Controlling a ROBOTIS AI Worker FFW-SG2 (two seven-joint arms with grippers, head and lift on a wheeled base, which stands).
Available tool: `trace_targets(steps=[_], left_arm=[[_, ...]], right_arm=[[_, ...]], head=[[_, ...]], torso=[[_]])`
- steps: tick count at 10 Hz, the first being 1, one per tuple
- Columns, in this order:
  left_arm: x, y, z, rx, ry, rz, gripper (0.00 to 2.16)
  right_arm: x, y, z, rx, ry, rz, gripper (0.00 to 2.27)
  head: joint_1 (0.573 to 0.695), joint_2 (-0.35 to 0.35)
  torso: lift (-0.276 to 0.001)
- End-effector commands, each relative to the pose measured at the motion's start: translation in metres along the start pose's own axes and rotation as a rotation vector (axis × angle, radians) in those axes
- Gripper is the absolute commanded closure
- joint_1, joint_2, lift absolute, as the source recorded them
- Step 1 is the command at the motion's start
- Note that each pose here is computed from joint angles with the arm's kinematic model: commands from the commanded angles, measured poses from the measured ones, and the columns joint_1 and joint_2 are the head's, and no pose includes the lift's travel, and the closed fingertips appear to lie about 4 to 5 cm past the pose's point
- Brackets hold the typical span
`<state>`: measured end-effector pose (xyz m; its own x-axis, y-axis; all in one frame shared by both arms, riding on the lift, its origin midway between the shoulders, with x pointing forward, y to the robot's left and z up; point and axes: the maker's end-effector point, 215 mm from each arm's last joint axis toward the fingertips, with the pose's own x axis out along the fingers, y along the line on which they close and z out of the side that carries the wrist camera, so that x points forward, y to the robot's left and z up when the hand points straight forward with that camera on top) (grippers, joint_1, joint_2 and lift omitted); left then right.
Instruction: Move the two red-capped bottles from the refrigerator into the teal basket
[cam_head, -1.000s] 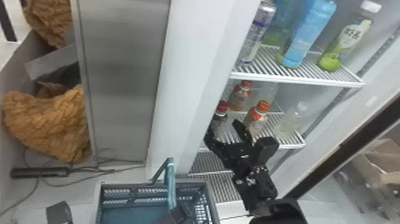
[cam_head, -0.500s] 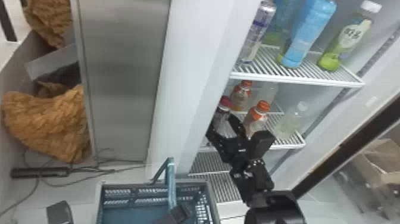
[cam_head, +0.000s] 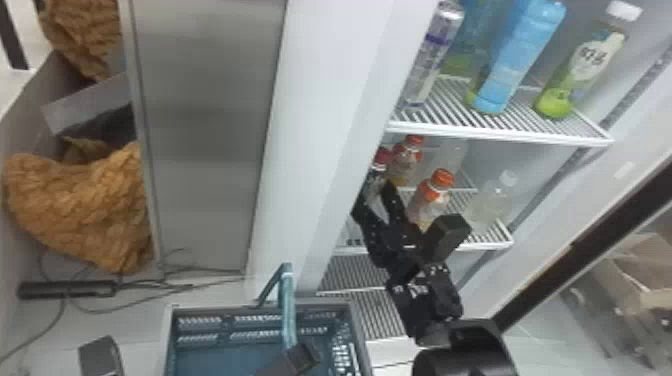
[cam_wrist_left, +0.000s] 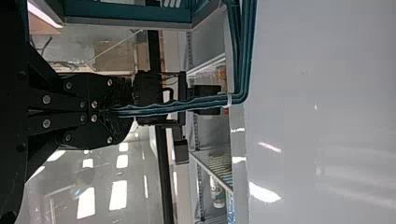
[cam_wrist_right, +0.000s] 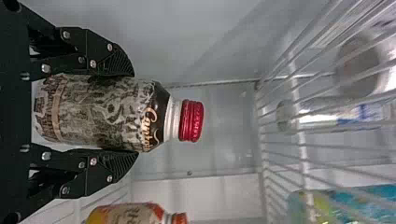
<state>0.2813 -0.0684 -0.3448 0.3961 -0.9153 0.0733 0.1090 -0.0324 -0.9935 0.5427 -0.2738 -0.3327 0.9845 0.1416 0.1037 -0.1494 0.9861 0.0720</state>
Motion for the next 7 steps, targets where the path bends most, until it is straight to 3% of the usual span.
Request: trace_targets(steps=[1,7], left_arm=[[0.0,0.0,0.0,-0.002,-0.004,0.0,1.15],[-0.003,0.002,0.003,-0.006,-0.016,0.003,1.15]], right_arm=[[-0.013,0.007,0.014,0.018,-0.022,0.008,0.9],[-0.096,0.018,0.038,0.019,0.114,0.027,0.9]], head=[[0.695,-0.35],[0.695,-0.35]], torso=[[-0.224],[-0.224]])
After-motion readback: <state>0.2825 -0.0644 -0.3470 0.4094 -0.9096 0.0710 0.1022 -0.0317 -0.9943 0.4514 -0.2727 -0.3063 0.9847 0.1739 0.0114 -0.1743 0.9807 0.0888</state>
